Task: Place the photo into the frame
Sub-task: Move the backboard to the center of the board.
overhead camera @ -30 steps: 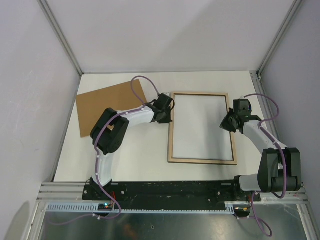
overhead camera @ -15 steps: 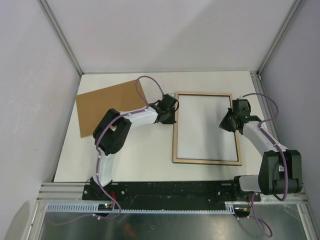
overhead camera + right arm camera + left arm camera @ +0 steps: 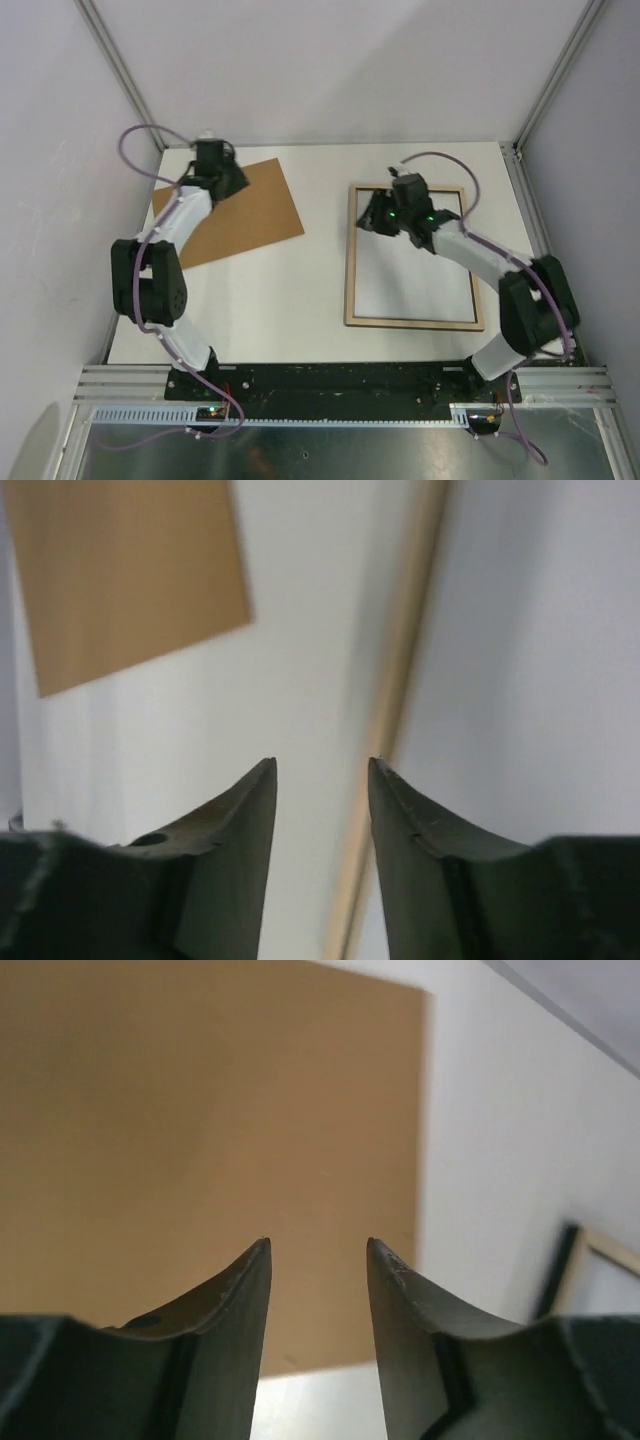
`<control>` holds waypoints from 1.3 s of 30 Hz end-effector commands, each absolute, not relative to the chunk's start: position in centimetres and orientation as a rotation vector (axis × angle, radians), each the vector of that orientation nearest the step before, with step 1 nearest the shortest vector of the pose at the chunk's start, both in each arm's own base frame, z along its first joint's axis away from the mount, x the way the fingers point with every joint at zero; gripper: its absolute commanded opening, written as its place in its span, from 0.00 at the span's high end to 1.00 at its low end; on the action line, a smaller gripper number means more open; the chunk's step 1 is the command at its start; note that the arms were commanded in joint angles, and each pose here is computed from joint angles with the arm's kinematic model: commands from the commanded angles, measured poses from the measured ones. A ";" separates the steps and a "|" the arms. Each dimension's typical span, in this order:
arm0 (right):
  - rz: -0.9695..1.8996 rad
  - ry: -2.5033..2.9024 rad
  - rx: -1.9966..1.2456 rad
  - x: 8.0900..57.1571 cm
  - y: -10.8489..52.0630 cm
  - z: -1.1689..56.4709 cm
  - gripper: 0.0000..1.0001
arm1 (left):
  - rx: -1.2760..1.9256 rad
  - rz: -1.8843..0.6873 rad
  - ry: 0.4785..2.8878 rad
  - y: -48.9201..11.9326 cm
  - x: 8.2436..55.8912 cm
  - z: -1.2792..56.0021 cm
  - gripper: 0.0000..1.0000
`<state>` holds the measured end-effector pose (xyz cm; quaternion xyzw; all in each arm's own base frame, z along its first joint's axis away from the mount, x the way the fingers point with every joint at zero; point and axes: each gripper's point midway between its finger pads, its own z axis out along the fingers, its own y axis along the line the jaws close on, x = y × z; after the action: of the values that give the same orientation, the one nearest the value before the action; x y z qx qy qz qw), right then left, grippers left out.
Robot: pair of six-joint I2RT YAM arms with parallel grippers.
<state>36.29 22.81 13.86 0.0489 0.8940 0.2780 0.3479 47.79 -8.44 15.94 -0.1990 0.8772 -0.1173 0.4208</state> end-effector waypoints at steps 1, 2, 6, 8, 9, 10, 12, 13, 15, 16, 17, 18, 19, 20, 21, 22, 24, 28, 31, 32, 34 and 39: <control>0.907 2.172 -0.037 40.2 30.6 16.9 0.49 | -0.681 -0.181 2.181 -0.1 46.7 15.1 0.48; 0.926 2.171 -0.065 40.7 31.9 16.5 0.46 | -0.737 -0.160 2.166 1.9 46.4 14.9 0.44; 0.961 2.177 -0.150 42.7 35.9 14.5 0.38 | -0.899 -0.062 2.117 8.9 44.8 14.2 0.34; 0.973 2.182 -0.183 43.7 37.4 13.4 0.34 | -0.937 -0.007 2.112 11.0 44.3 13.5 0.31; 0.989 2.174 -0.201 44.4 38.3 13.5 0.33 | -0.957 0.023 2.113 12.0 44.0 13.1 0.30; 0.991 2.189 -0.216 44.8 39.0 12.4 0.31 | -0.968 0.049 2.117 12.7 43.8 12.7 0.29; 0.999 2.193 -0.245 45.8 40.4 11.5 0.29 | -1.003 0.099 2.131 14.1 43.1 11.4 0.27; 1.002 2.188 -0.257 46.2 41.0 11.4 0.28 | -1.019 0.114 2.139 14.6 42.7 10.7 0.25; 1.002 2.194 -0.267 47.0 41.8 10.3 0.25 | -1.044 0.151 2.156 15.4 42.0 9.6 0.22; 1.005 2.194 -0.273 47.3 42.1 10.0 0.24 | -1.051 0.172 2.166 15.7 41.7 9.0 0.21; 1.009 2.192 -0.278 47.6 42.5 9.7 0.23 | -1.055 0.192 2.177 16.0 41.4 8.5 0.20; 1.009 2.206 -0.280 47.7 42.6 9.2 0.22 | -1.059 0.214 2.188 16.3 41.1 8.0 0.19; 1.012 2.215 -0.284 47.8 42.7 8.8 0.21 | -1.061 0.228 2.198 16.4 40.8 7.6 0.18; 1.020 2.215 -0.289 47.9 43.0 8.7 0.20 | -1.064 0.243 2.211 16.6 40.5 7.1 0.17; 1.027 2.221 -0.292 47.9 43.1 8.3 0.19 | -1.068 0.254 2.219 16.7 40.3 6.7 0.16; 1.036 2.222 -0.297 47.9 43.3 8.2 0.19 | -1.068 0.259 2.228 16.8 40.2 6.3 0.15; 1.055 2.229 -0.311 47.8 43.7 7.8 0.18 | -1.074 0.258 2.241 17.0 40.0 5.8 0.13; 1.068 2.250 -0.347 47.7 44.1 7.0 0.15 | -1.063 0.240 2.267 17.1 39.9 5.1 0.10; 1.088 2.259 -0.360 47.5 44.2 6.6 0.14 | -1.052 0.251 2.282 17.4 39.7 4.9 0.09; 1.104 2.262 -0.366 47.3 44.4 6.5 0.13 | -1.053 0.259 2.285 17.6 39.5 4.8 0.08; 1.121 2.273 -0.376 47.1 44.7 5.9 0.13 | -1.052 0.266 2.292 17.9 39.2 4.6 0.08; 1.139 2.285 -0.383 47.0 45.2 5.4 0.12 | -1.061 0.274 2.312 18.1 38.7 3.9 0.08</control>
<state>47.35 44.26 5.43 -0.1283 0.8544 0.4139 0.2868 39.25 17.30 4.63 -0.4041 0.8614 0.0885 0.2946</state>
